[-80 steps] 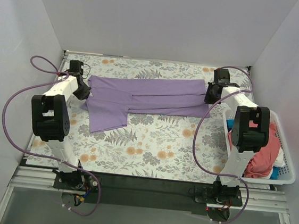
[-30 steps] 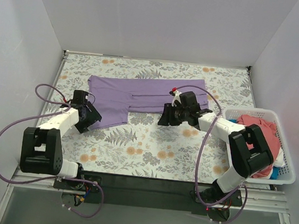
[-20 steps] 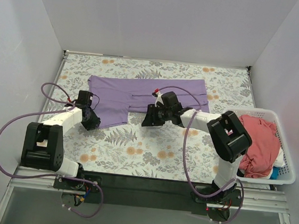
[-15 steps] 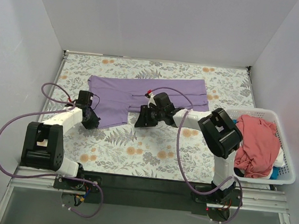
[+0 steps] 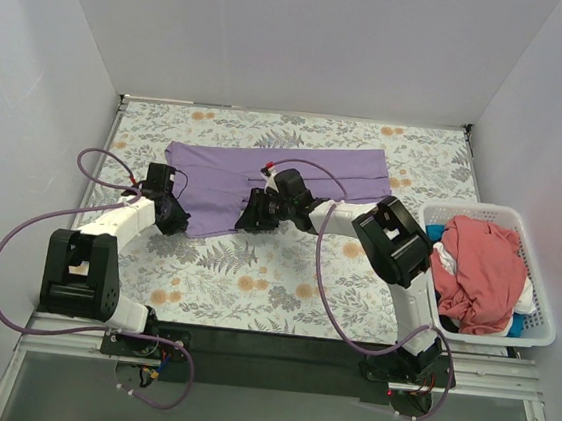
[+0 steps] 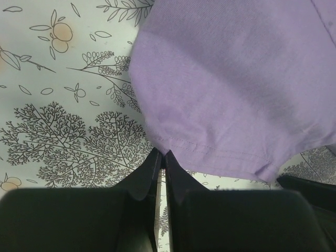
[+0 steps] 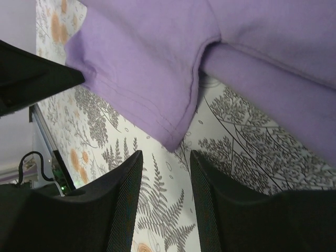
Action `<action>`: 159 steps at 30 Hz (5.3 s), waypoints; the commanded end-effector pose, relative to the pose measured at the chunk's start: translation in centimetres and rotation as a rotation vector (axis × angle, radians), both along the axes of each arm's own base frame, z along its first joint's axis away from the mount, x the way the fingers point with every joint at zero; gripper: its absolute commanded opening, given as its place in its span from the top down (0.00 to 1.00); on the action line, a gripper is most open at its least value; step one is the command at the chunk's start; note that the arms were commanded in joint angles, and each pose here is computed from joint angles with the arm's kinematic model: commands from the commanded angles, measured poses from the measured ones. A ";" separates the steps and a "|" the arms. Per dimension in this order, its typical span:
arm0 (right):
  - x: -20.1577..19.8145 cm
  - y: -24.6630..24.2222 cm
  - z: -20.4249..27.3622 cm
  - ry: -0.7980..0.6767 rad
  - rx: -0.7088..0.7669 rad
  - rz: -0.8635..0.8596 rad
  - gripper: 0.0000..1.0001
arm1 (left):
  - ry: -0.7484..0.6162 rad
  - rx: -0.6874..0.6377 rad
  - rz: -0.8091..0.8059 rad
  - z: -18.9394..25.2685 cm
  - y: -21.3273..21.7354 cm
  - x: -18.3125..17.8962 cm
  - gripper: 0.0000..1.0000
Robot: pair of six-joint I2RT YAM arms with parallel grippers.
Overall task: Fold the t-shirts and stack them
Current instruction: Fold the tshirt
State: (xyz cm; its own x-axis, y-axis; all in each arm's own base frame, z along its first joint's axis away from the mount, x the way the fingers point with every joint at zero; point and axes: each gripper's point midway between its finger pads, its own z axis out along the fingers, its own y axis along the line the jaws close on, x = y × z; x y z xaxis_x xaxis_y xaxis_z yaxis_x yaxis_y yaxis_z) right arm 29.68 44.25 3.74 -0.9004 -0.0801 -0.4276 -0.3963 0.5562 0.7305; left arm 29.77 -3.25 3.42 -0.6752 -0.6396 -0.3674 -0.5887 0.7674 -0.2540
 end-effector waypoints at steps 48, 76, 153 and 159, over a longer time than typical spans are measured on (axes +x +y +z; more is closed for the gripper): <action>18.5 1.7 6.6 -0.216 0.225 -0.146 0.99 | -0.478 -0.003 -0.103 9.1 -1.5 22.2 1.00; 21.0 -0.1 5.6 -0.255 0.279 -0.175 0.97 | -0.619 -0.100 -0.261 9.9 -3.2 27.3 1.00; 11.9 -35.1 1.6 -0.212 -0.395 -0.698 0.49 | -0.150 0.055 0.339 1.4 7.6 10.4 0.34; 10.3 -36.7 -0.6 -0.113 -0.388 -0.748 0.50 | -0.127 0.064 0.386 0.6 8.4 9.1 0.58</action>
